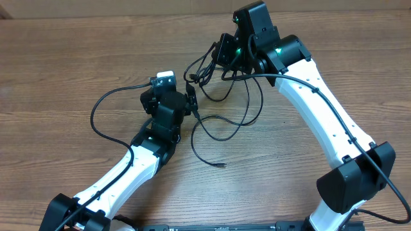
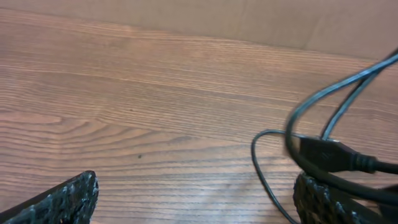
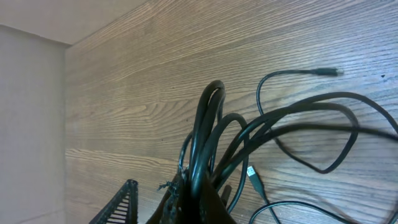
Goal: Untangle cables
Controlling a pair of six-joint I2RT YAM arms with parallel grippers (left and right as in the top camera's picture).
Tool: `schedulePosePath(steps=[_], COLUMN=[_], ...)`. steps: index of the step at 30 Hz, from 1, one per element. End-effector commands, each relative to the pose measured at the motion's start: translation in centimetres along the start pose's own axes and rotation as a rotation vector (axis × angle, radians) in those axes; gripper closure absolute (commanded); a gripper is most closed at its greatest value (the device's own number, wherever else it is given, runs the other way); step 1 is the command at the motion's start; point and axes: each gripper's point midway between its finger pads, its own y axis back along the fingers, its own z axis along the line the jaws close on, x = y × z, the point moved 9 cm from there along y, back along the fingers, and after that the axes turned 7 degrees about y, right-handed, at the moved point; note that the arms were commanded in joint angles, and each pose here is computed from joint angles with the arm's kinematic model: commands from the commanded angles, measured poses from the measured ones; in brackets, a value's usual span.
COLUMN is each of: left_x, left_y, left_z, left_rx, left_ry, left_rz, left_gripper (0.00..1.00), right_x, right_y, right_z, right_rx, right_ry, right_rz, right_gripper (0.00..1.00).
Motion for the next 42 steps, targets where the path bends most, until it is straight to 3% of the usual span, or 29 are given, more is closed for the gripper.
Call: schedulePosePath(steps=[1,5,15,29,34,42], left_x=[-0.4,-0.1,1.7,2.8,2.2,-0.1], left_y=[-0.2,-0.2,1.1,3.6,3.2,1.4], left_z=[0.6,0.1,-3.9,-6.1,-6.1,-5.0], left_rx=[-0.052,0.009,0.530,0.935,0.893,0.606], left_ry=[0.021,0.036,-0.045,-0.140,-0.143,0.005], left_rz=[-0.020,0.011,0.251,0.391,0.330,0.147], left_gripper=[0.00,0.00,0.00,0.00,0.00,0.00], right_x=[-0.8,-0.8,-1.0,-1.0,-1.0,-1.0], right_y=[0.8,0.8,0.8,0.8,0.8,0.8], right_z=[0.4,0.4,0.1,0.1,0.1,0.1], right_rx=[-0.019,-0.018,0.014,0.018,0.018,0.018], right_ry=[0.021,0.020,0.038,0.038,0.038,0.038], right_rz=[-0.026,-0.027,-0.048,-0.051,-0.050,-0.050], right_gripper=[0.96,0.96,0.96,0.96,0.96,0.96])
